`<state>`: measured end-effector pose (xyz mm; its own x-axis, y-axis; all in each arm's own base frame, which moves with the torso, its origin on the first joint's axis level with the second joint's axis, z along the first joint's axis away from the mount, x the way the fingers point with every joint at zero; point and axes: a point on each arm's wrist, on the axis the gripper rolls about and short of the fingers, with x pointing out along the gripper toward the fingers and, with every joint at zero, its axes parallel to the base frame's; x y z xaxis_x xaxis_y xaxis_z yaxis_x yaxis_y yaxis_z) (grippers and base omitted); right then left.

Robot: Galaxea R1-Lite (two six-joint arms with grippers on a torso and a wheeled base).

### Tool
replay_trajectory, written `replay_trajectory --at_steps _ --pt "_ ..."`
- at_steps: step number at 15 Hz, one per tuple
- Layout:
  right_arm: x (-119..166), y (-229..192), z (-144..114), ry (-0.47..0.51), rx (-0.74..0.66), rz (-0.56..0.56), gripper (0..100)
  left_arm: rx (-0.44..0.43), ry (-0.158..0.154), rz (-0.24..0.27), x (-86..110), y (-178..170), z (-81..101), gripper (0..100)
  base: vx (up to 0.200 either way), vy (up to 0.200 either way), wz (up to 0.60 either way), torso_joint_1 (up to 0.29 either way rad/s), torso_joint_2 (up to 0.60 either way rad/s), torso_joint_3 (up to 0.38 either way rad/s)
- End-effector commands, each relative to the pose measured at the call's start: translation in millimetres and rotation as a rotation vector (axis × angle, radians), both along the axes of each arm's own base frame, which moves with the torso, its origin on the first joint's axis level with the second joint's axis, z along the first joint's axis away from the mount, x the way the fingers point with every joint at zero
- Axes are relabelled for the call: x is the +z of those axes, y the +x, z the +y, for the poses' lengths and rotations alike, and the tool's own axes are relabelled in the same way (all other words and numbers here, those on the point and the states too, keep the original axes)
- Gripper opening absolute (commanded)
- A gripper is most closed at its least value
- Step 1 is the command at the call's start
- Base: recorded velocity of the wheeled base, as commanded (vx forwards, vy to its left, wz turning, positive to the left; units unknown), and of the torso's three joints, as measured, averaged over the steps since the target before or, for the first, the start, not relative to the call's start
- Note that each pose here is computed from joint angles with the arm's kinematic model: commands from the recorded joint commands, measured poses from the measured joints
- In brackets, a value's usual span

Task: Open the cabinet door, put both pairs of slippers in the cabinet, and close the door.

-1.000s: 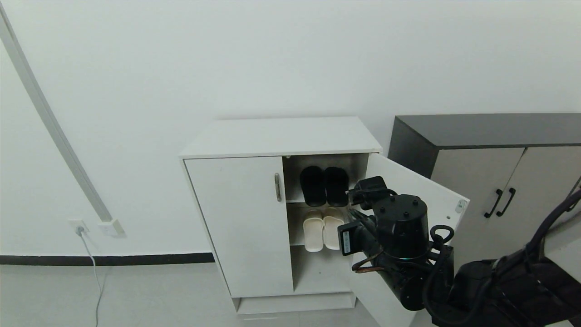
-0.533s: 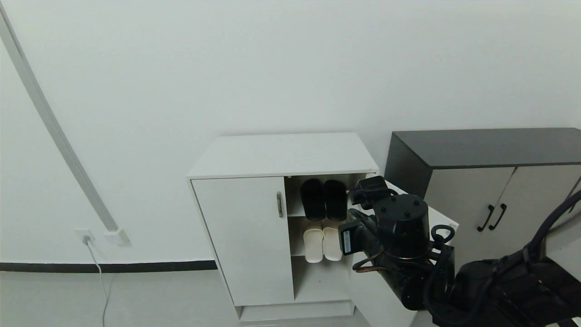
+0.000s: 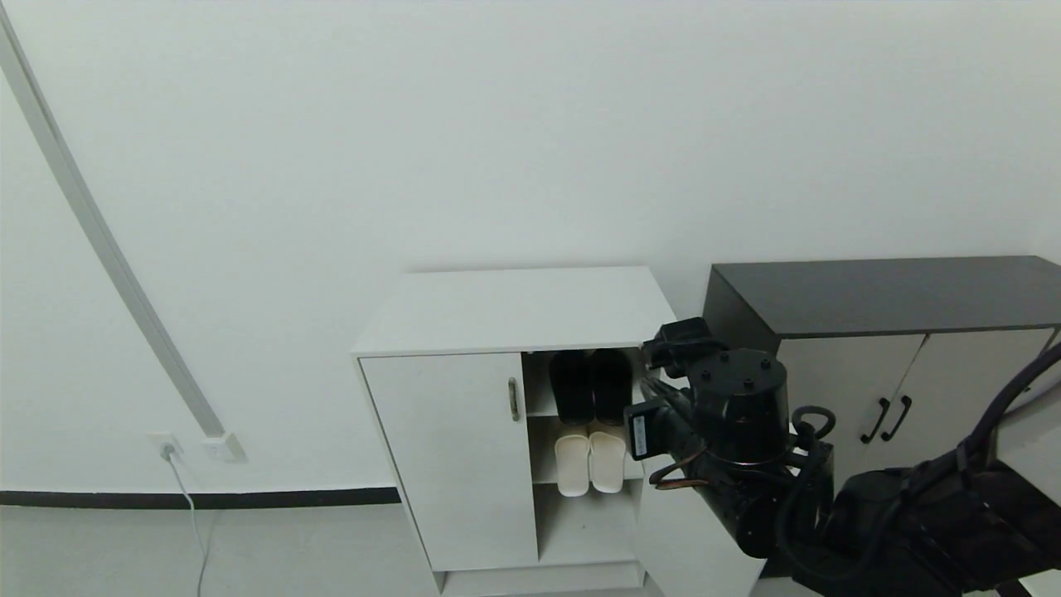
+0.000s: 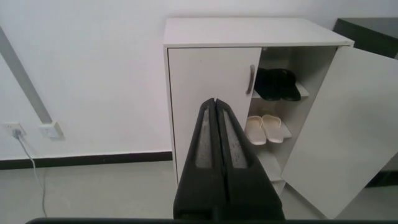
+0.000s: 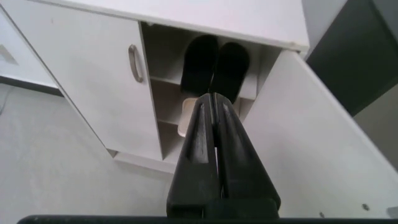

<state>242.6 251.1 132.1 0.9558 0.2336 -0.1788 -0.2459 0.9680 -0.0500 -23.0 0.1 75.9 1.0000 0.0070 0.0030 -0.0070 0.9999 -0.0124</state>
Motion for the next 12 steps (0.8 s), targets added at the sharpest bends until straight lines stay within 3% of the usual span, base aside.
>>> replay_trajectory --at_steps 1,7,11,12 --pt "-1.2 1.8 -1.7 -0.012 -0.006 -0.003 0 -0.001 0.0 0.001 0.0 0.1 0.0 0 0.0 0.0 0.0 0.119 -0.27 -0.129" --pt "0.0 6.5 -9.7 -0.024 -0.015 -0.034 0 -0.001 -0.001 0.001 0.0 0.1 0.0 0 0.0 0.0 0.0 0.007 -0.01 -0.007" --pt "1.2 11.6 -12.9 -0.015 -0.032 -0.04 0 0.001 0.002 0.001 0.0 0.1 0.0 0 0.0 0.0 -0.6 0.004 0.0 0.002" --pt "1.1 13.0 -13.7 -0.014 -0.037 -0.041 0 0.001 0.002 0.001 0.0 0.1 0.0 0 0.0 0.0 0.0 0.0 0.0 0.0"
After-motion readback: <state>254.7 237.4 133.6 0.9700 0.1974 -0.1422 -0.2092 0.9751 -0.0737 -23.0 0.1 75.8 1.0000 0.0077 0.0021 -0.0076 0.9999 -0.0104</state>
